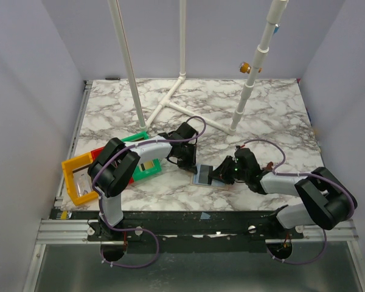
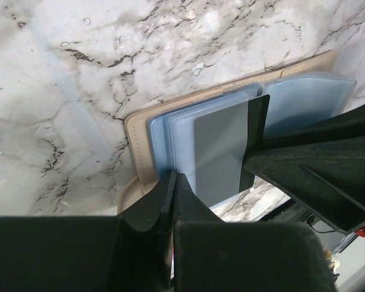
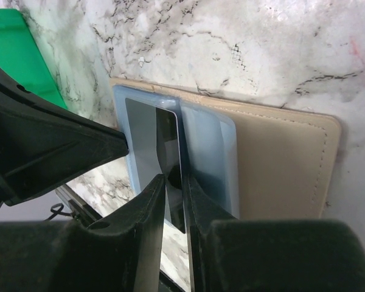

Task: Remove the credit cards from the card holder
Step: Remove the credit card from the card holder.

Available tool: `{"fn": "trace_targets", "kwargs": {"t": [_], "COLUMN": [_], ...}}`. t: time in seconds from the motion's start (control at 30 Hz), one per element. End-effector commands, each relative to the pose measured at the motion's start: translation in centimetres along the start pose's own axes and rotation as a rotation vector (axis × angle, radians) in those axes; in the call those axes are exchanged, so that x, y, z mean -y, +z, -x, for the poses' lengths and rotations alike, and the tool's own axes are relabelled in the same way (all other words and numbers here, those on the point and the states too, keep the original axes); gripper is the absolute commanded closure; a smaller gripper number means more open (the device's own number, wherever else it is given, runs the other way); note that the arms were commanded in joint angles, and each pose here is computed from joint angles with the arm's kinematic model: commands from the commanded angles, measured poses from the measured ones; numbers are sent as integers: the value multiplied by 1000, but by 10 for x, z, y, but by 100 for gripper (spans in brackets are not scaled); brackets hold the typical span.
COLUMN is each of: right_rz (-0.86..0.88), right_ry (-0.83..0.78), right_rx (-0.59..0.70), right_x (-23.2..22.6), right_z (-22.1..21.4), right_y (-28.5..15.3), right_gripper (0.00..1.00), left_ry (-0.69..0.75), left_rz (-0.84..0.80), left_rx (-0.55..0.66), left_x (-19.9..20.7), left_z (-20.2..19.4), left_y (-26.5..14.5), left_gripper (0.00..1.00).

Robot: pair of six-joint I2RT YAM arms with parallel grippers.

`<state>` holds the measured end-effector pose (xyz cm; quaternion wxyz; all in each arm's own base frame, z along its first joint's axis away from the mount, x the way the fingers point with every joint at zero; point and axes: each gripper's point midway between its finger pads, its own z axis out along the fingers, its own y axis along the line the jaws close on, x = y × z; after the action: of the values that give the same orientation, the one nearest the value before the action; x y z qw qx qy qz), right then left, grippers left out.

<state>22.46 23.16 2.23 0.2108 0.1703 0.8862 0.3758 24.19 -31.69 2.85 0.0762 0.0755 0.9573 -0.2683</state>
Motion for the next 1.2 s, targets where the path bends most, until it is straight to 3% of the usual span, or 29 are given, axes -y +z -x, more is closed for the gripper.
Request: {"fn": "trace_targets", "kwargs": {"t": [0.0, 0.13, 0.3, 1.17], "right_rz": [21, 14, 4, -110], "right_ry": [16, 22, 27, -39], "right_rx": [-17, -13, -8, 81], "right_x": [0, 2, 7, 29], "right_z": [-3, -3, -4, 16], "right_y": [3, 3, 2, -28], "right_gripper": [77, 81, 99, 99], "left_ry": [-11, -11, -11, -17], "left_rz": [112, 111, 112, 128], "left_rx": [-28, -28, -30, -25], "left_x": [-34, -34, -34, -39], "left_z": [-11, -11, -12, -9], "left_y": [12, 12, 12, 10], "left_gripper": [100, 100, 100, 100]}}
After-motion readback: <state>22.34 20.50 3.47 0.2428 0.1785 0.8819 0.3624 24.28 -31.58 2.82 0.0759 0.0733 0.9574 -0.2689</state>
